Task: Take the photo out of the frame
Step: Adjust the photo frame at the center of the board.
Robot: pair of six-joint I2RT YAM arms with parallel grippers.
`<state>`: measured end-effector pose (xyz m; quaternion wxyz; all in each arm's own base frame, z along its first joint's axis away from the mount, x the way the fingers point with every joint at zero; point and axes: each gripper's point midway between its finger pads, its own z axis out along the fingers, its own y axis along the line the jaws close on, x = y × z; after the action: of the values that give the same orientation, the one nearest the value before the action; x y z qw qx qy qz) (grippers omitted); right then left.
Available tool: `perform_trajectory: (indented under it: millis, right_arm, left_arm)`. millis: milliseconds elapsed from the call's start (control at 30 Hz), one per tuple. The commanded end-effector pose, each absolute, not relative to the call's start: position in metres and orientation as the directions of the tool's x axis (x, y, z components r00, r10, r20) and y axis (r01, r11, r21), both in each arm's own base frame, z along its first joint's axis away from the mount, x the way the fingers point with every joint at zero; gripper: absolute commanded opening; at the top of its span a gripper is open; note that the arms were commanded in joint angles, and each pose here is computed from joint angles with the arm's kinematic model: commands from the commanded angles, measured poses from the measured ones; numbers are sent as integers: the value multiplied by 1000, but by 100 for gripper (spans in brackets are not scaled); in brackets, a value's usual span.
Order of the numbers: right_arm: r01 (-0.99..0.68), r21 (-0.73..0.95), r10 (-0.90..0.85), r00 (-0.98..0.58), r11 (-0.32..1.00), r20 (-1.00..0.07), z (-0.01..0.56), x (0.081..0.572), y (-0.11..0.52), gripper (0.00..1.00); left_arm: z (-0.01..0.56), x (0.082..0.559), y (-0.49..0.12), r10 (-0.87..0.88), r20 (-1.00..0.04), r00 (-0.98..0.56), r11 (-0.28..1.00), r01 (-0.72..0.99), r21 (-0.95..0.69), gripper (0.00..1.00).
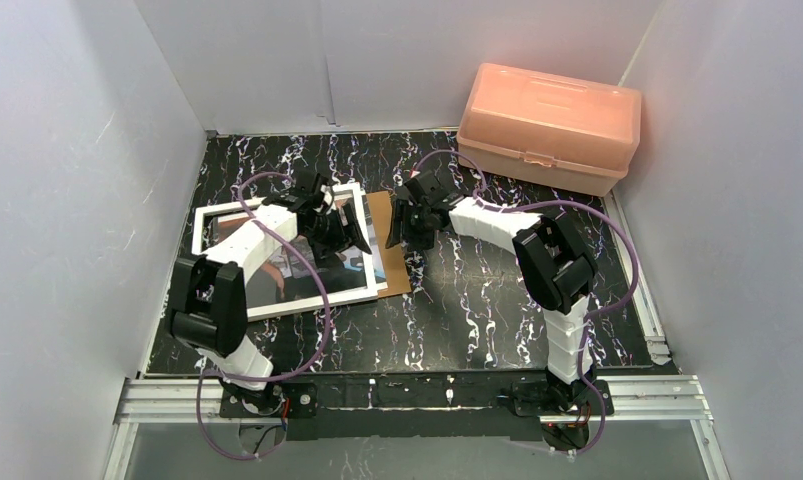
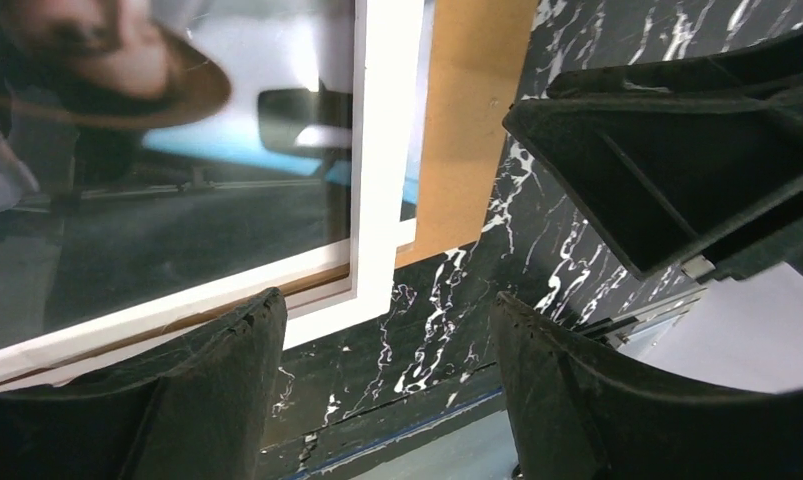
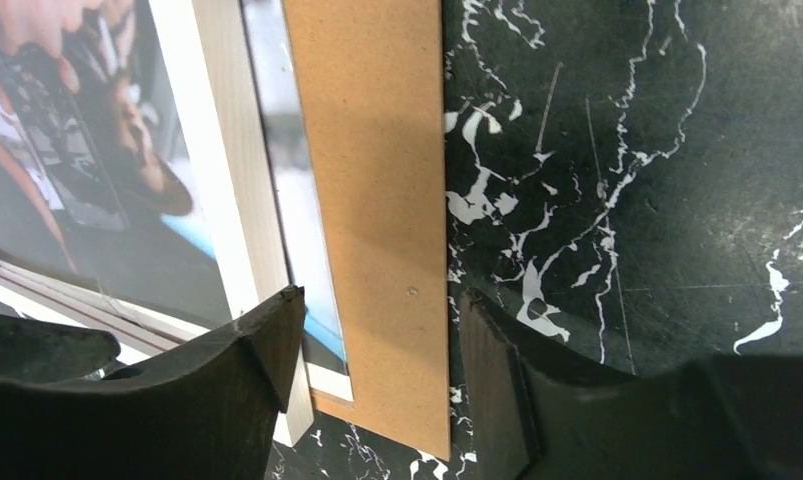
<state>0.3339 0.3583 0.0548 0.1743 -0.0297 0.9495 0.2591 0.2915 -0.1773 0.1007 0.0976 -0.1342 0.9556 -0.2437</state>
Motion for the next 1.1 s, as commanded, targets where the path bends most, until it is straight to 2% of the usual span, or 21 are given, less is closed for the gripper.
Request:
perform_trajectory:
  millis: [0, 100, 200, 500, 667, 1067]
  right_arm:
    - [-164, 491, 37, -927, 856, -374, 64, 332, 357, 61]
    - [-175, 500, 32, -925, 848, -379, 66, 330, 356, 51]
    - [-198, 534, 15, -930, 822, -368, 70, 325, 362, 47]
    - [-182, 503, 14, -933, 845, -361, 64, 324, 350, 48]
    - [-142, 522, 44, -944, 841, -328, 57, 326, 340, 48]
    - [-125, 629, 24, -975, 767, -223, 43, 310, 355, 41]
  left_arm:
    - [94, 296, -188, -275, -117, -954, 858, -189, -477, 70]
    - [87, 300, -191, -267, -108, -958, 866, -190, -463, 68]
    - [83, 304, -192, -266, -102, -958, 868, -193, -457, 68]
    - [74, 308, -197, -252, -73, -965, 875, -195, -442, 67]
    - [66, 308, -203, -249, -43, -968, 875, -206, -438, 62]
    - [52, 311, -222, -233, 9, -972, 874, -214, -436, 42]
